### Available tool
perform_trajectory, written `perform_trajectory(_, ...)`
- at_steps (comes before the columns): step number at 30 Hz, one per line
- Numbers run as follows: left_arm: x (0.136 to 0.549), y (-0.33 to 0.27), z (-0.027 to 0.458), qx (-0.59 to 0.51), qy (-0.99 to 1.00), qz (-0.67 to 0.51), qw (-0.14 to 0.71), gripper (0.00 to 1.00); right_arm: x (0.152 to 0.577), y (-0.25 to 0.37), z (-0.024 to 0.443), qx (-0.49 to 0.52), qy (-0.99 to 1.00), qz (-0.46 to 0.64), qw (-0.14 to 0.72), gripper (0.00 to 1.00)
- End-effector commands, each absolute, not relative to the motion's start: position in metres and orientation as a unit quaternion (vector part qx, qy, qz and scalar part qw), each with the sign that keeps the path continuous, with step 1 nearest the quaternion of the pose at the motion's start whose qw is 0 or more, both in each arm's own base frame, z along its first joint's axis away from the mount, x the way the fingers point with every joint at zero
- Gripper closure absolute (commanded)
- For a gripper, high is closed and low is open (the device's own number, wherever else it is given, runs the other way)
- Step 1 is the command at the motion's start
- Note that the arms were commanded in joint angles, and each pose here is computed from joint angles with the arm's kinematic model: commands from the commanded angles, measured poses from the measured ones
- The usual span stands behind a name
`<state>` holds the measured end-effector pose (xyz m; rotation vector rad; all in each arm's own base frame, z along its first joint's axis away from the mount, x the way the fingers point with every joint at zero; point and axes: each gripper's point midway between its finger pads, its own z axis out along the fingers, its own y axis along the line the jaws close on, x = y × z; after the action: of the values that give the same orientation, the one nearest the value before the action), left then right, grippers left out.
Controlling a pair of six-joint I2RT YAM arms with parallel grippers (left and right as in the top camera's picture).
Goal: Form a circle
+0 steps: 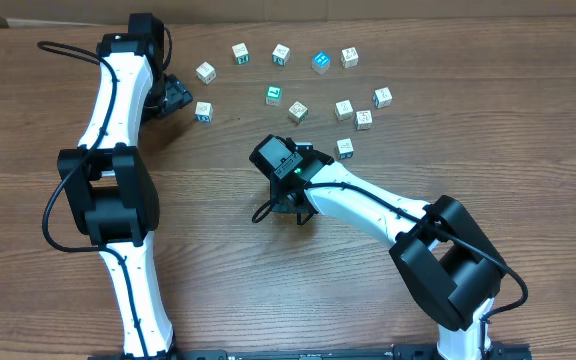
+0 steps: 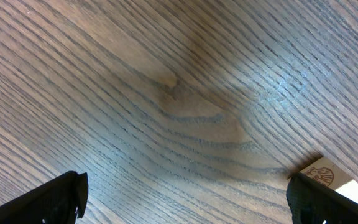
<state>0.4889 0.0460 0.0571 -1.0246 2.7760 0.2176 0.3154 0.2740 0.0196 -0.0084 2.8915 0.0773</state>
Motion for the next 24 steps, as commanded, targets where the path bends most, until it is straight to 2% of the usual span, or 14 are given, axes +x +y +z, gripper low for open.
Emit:
perform_trajectory(1,0.4903,0.0416,0.0727,-0.333,0.935,0.066,0.101,0.00,0.3156,0.2708,0.0161,-0.003,0.992,0.023,0.123,0.71)
perform_trajectory(14,0.4903,0.0416,0.0727,-0.333,0.935,0.066,0.101,0.00,0.3156,0.2708,0.0161,-0.004,0.992,0.023,0.123,0.71)
perform_trajectory(19,0.4904,0.0416,0.0728,-0.333,0.935,0.066,0.102,0.00,0.3155,0.2707,0.0161,-0.004,0.992,0.023,0.123,0.64)
perform_trajectory(24,0.4904,0.0416,0.0728,-0.333,0.935,0.066,0.102,0.01,0.3155,0.2707,0.0161,-0.004,0.992,0.023,0.123,0.53)
